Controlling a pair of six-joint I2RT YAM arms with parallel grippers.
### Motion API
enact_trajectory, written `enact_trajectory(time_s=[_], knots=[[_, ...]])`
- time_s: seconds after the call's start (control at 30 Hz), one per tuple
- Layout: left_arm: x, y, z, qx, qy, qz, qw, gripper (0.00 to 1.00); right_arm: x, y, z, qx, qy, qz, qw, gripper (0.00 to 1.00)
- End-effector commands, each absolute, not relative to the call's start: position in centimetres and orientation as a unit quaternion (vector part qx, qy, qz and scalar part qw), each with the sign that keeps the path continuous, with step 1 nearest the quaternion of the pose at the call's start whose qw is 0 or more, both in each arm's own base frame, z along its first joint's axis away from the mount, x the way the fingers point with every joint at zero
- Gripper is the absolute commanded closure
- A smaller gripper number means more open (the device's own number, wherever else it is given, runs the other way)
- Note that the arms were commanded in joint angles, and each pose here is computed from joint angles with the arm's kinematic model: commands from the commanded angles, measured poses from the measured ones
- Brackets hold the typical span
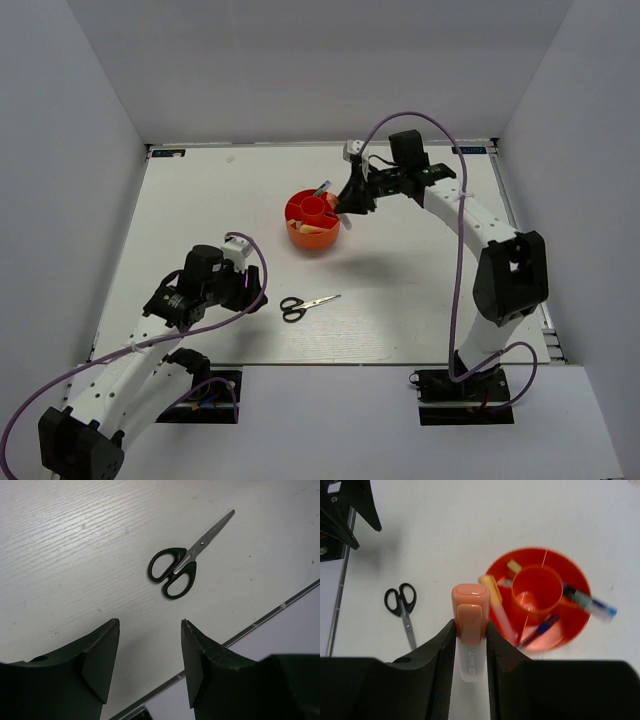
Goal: Sort the stationery into containers
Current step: Place the pen in the storage box.
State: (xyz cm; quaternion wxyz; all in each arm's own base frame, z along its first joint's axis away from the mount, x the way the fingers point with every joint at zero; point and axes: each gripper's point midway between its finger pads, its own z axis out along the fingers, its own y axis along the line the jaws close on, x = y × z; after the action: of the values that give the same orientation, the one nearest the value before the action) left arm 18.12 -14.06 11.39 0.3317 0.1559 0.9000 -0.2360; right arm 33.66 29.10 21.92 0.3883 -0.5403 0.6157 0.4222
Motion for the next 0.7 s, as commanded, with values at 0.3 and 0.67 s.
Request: enact_trajectory(time_s=[0.3, 0.67], knots=[[18.5, -13.7, 10.5, 0.160, 0.908, -0.216, 0.321, 0.37, 35.1, 36.2, 23.6, -0.614, 0.440, 0.501, 0.423, 1.00], [18.5, -13.6, 10.3, 0.158, 0.911, -0.212, 0.317, 0.37, 36.8, 36.8, 19.3, -0.623, 0.450, 0.485, 0.418, 1.00]])
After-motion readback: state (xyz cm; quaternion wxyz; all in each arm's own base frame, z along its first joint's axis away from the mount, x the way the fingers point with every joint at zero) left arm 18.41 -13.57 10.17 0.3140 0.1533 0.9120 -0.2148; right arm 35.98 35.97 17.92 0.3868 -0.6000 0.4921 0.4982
